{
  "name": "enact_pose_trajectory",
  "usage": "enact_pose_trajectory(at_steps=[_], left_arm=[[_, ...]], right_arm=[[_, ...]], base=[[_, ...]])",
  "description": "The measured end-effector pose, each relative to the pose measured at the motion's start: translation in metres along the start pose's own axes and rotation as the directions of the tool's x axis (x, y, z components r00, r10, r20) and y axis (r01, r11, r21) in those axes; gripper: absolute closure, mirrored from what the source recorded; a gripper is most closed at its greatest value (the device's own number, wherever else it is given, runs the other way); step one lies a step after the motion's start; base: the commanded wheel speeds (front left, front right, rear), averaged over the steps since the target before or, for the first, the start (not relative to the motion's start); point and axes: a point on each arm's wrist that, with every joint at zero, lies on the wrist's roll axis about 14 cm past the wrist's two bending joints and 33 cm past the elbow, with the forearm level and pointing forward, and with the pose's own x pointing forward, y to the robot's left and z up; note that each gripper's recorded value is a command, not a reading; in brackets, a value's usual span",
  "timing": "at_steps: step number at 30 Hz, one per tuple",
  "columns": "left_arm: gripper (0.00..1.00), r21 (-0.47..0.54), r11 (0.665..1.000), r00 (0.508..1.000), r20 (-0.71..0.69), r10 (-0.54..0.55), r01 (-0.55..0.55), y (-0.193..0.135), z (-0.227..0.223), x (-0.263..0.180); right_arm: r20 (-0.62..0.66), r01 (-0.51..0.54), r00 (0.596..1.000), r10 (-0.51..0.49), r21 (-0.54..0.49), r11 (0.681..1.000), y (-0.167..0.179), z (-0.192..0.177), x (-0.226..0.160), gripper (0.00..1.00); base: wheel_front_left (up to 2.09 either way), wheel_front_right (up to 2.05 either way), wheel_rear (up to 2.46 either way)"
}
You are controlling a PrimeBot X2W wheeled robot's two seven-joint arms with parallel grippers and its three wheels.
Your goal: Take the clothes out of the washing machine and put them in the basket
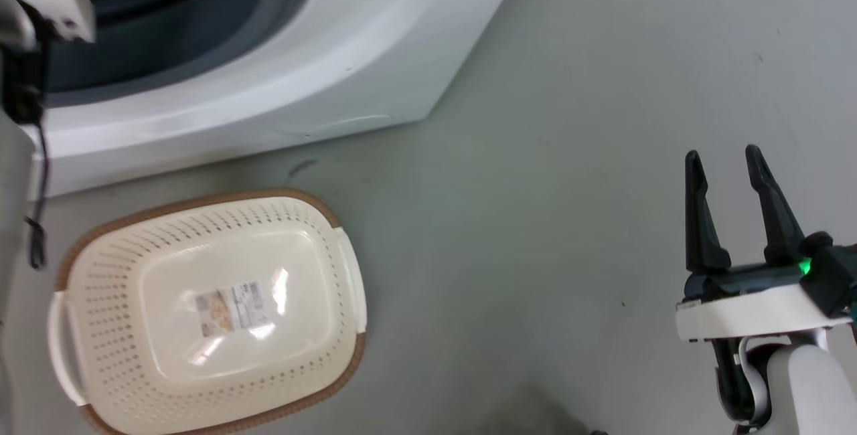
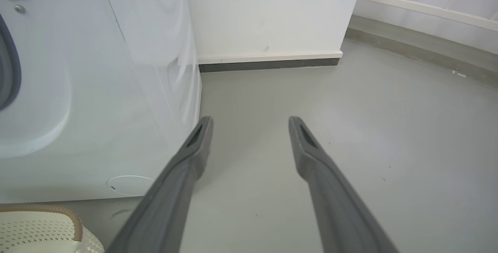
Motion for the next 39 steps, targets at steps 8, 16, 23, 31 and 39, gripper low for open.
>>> enact_pose_trajectory(at_steps=[8,16,23,31,39], left_arm=[[1.0,-0.08,0.996,0.995,0.089,0.05,-0.042,0.006,0.026,-0.058],[1.0,-0.106,0.993,0.965,0.248,0.085,-0.06,0.012,0.081,-0.113],[1.0,-0.106,0.993,0.91,0.402,0.099,-0.061,0.01,0.128,-0.17],[1.0,-0.107,0.993,0.838,0.535,0.107,-0.058,0.005,0.166,-0.24],[1.0,-0.115,0.993,0.873,0.48,0.083,-0.031,-0.009,0.136,-0.279]], right_arm=[[0.069,-0.051,0.996,0.051,-0.001,0.999,0.016,0.025,-0.011,0.0],[0.121,-0.113,0.986,0.112,0.005,0.994,0.036,0.042,-0.015,0.0],[0.16,-0.161,0.974,0.158,0.005,0.987,0.052,0.055,-0.019,0.0],[0.178,-0.2,0.964,0.196,0.006,0.98,0.064,0.062,-0.03,0.0],[0.196,-0.251,0.949,0.246,-0.002,0.968,0.082,0.068,-0.03,0.0]], base=[[0.0,0.0,0.0],[0.0,0.0,0.0],[0.0,0.0,0.0],[0.0,0.0,0.0],[0.0,0.0,0.0]])
